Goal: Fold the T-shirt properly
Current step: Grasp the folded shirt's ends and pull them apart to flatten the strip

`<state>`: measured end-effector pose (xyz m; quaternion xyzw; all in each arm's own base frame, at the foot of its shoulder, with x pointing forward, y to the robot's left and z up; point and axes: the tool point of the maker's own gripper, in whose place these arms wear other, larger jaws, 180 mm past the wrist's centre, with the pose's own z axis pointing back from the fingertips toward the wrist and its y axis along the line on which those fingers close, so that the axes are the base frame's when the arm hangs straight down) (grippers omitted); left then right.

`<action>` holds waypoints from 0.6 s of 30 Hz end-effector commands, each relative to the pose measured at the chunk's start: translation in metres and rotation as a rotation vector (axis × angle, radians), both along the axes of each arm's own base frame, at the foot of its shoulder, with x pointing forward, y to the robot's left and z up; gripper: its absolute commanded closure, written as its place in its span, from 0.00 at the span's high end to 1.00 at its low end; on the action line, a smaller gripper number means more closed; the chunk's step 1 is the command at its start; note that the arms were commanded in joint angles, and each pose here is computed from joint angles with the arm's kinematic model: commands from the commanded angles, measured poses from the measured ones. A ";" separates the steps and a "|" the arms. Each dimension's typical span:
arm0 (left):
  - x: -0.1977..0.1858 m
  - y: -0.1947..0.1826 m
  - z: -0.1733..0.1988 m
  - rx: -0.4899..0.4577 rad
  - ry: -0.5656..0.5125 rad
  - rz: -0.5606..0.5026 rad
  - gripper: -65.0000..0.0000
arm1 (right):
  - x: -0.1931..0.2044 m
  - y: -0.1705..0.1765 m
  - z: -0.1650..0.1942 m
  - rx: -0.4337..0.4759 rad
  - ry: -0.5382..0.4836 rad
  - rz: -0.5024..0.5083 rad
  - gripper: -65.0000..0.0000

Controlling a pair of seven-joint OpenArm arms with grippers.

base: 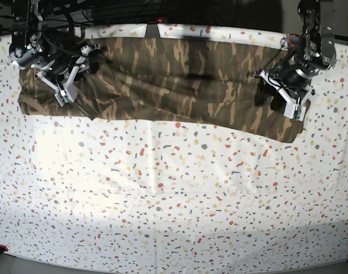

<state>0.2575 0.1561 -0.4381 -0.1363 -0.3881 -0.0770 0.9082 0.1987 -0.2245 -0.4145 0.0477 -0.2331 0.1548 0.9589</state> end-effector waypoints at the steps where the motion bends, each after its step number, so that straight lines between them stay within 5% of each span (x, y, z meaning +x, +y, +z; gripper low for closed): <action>1: -0.037 0.024 -0.044 0.114 0.219 0.026 0.42 | 0.007 -0.010 0.000 -0.023 -0.009 -0.017 0.42; 7: -0.030 0.037 -0.075 0.098 0.290 0.077 0.42 | 0.032 0.002 -0.017 0.013 0.011 0.002 0.42; 12: 0.013 0.050 -0.065 0.112 0.261 0.093 0.42 | 0.044 0.035 -0.037 0.051 0.056 0.047 0.42; 15: 0.015 0.062 -0.062 0.151 0.310 0.084 0.42 | 0.044 0.053 -0.048 0.045 0.080 0.083 0.42; 18: 0.021 0.068 -0.039 0.147 0.247 0.077 0.42 | 0.042 0.069 -0.051 0.066 0.084 0.092 0.42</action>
